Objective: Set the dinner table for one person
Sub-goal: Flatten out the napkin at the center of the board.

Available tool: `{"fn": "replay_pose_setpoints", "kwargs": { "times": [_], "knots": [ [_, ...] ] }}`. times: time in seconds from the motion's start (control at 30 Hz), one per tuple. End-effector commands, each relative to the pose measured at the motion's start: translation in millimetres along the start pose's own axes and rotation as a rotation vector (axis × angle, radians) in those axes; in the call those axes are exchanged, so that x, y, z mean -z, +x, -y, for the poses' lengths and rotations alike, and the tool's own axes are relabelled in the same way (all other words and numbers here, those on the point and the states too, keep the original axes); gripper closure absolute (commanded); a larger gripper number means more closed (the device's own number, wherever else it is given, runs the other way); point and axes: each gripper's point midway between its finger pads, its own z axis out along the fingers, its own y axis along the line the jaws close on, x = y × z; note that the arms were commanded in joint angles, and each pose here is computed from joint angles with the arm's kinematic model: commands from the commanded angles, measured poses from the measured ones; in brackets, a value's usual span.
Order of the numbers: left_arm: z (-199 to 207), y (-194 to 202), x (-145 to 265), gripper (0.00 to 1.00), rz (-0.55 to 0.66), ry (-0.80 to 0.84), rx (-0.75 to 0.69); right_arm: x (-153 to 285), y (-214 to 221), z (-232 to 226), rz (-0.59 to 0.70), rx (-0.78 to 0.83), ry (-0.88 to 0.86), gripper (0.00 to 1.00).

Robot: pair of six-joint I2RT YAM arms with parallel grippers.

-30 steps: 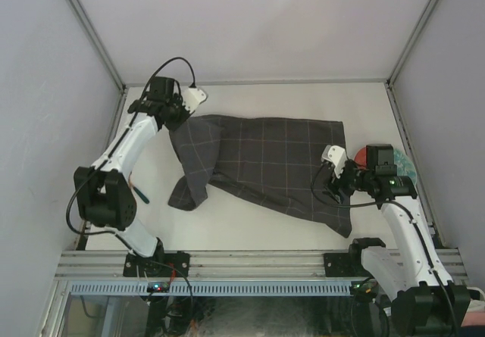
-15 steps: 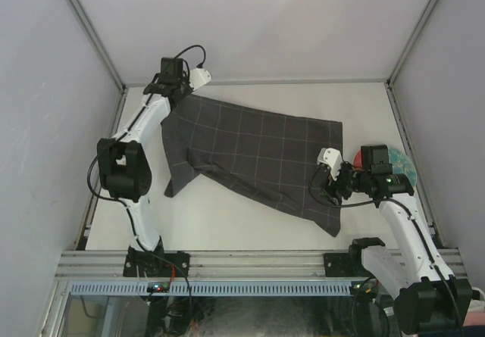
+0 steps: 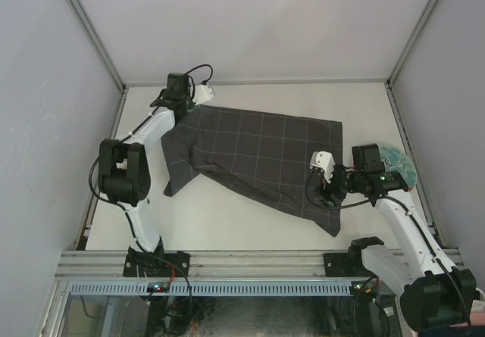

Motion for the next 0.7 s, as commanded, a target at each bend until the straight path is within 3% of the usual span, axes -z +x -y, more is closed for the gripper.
{"fn": "replay_pose_setpoints", "kwargs": {
  "times": [0.0, 0.67],
  "knots": [
    [-64.6, -17.9, 74.4, 0.4, 0.1, -0.199, 0.077, -5.8, -17.2, -3.5, 0.021, 0.07, -0.05, 0.27],
    [21.2, 71.7, 241.5, 0.39, 0.195, -0.142, 0.243, -100.5, 12.0, -5.3, -0.312, 0.193, -0.34, 0.19]
  ]
}}
